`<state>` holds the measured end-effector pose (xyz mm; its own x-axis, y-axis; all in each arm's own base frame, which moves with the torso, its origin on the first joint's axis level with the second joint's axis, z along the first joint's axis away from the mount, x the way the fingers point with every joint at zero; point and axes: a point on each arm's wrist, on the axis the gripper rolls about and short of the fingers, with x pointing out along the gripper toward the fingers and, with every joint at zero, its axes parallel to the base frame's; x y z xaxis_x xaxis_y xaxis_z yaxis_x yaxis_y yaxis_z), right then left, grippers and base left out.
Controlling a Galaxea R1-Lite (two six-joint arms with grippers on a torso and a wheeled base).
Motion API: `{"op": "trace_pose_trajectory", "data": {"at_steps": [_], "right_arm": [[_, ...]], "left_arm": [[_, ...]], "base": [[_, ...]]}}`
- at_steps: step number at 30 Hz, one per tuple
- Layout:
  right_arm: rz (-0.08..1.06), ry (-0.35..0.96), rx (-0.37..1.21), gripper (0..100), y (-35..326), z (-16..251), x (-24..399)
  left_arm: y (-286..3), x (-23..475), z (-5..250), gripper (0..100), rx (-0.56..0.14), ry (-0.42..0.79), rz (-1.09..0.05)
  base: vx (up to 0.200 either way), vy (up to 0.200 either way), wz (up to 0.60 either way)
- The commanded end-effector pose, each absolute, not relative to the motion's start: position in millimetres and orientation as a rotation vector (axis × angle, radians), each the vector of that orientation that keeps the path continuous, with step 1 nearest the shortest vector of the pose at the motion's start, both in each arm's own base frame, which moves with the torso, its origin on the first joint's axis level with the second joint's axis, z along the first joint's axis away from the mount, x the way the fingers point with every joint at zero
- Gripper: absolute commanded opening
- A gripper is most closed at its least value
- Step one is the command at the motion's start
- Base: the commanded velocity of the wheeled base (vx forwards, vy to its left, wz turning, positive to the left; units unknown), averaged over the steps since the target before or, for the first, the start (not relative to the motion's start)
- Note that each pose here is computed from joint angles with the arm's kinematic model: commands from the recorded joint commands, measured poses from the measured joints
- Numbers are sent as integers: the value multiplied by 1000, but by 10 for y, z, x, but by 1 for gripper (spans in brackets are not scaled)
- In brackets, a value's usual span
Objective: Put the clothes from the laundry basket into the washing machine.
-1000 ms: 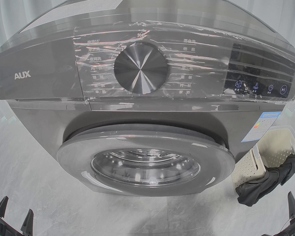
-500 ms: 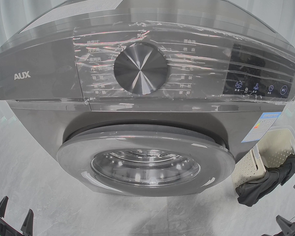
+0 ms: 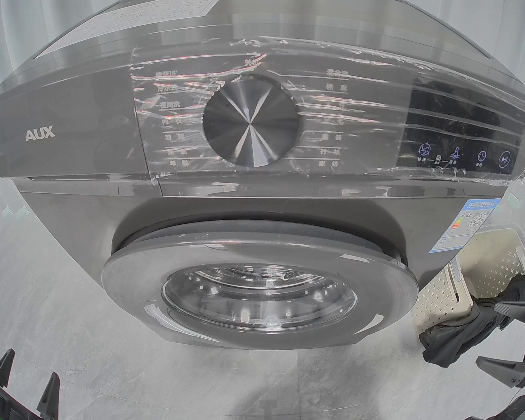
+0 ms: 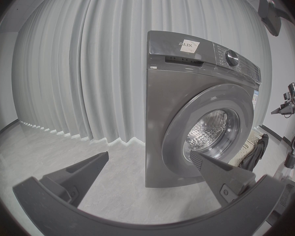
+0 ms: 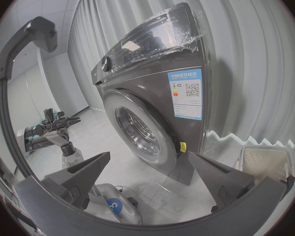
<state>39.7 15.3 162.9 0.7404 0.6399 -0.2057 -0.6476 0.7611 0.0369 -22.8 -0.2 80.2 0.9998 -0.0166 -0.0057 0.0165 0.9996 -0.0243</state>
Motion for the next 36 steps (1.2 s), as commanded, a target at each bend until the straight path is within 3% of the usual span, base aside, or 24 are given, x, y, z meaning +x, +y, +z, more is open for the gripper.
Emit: {"op": "trace_pose_trajectory", "data": {"at_steps": [1, 7, 13, 19, 36], "right_arm": [[714, 323, 16, 100, 222, 1681, 734], [703, 344, 127, 100, 428, 1749, 937], [689, 387, 100, 100, 644, 1654, 1117], [666, 351, 103, 100, 679, 1730, 1248], [649, 406, 92, 100, 847, 1550, 1607]], "left_arm": [[-2, -229, 753, 100, -25, 5, -17], [-2, -229, 753, 100, -25, 5, -17], [-2, -230, 757, 100, -25, 3, -17], [-2, -230, 757, 100, -25, 3, -17], [-2, -230, 757, 100, -26, 3, -17]], "base": [[0, 0, 0], [0, 0, 0], [0, 0, 0], [0, 0, 0], [0, 0, 0]]}}
